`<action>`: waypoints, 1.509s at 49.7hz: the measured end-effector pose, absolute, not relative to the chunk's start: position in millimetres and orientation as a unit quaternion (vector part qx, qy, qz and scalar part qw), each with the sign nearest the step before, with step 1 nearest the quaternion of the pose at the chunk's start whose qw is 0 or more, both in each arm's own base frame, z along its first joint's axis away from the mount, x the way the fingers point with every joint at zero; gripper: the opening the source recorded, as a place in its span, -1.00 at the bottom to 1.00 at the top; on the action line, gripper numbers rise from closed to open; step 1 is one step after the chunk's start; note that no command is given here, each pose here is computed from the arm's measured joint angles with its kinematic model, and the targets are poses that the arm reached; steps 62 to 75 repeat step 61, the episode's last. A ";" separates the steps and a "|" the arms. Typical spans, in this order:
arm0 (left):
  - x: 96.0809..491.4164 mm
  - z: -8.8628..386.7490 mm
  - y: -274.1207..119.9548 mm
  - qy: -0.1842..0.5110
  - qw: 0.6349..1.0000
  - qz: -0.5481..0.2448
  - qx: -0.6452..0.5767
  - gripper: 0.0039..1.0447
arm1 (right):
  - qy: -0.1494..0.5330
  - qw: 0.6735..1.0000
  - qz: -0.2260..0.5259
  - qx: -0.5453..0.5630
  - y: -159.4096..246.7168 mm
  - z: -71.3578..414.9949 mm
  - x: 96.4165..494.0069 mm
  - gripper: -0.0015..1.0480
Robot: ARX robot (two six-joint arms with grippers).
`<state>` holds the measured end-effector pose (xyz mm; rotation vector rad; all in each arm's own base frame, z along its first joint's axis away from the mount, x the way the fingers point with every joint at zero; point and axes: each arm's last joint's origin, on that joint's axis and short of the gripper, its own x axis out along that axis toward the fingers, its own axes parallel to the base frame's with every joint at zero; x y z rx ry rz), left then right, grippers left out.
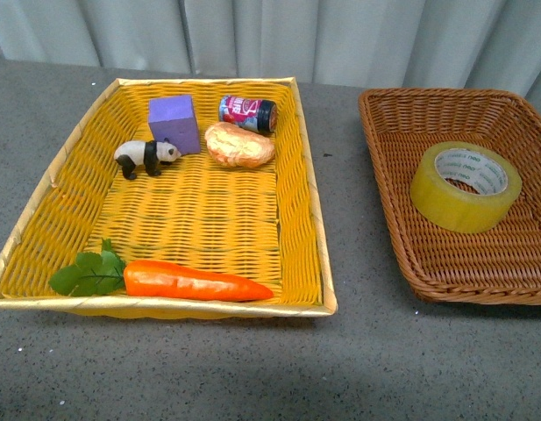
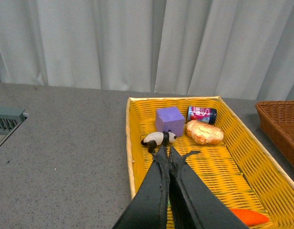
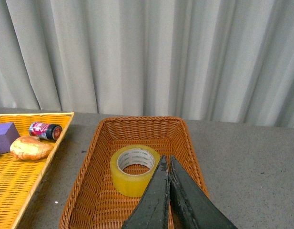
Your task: Move tape to another basket
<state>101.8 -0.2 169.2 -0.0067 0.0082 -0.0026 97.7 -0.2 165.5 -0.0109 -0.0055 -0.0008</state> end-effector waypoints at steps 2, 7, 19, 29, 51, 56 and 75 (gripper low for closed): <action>98.2 169.5 -0.2 -0.002 1.000 -0.001 -0.003 -0.93 | -0.002 1.000 -0.001 -0.005 -0.2 165.3 97.7 -0.98; 96.8 170.2 -0.2 -0.008 1.000 -0.001 -0.003 -0.93 | -0.001 1.000 -0.001 -0.005 -0.2 165.2 97.6 -0.98; 96.7 170.3 -0.2 -0.008 1.000 -0.001 -0.003 -0.28 | -0.002 1.000 -0.001 -0.005 -0.2 165.2 97.6 -0.44; 96.7 170.3 -0.2 -0.008 1.000 -0.001 -0.003 0.58 | -0.002 1.000 -0.001 -0.005 -0.2 165.2 97.6 0.41; 96.7 170.3 -0.2 -0.008 1.000 -0.001 -0.002 0.88 | -0.002 1.000 -0.001 -0.005 -0.2 165.2 97.6 0.83; 96.7 170.3 -0.2 -0.008 1.000 -0.001 -0.002 0.88 | -0.002 1.000 -0.001 -0.005 -0.2 165.2 97.6 0.83; 96.8 170.2 -0.2 -0.008 1.000 -0.001 -0.002 0.88 | -0.002 1.000 -0.001 -0.005 -0.2 165.2 97.6 0.83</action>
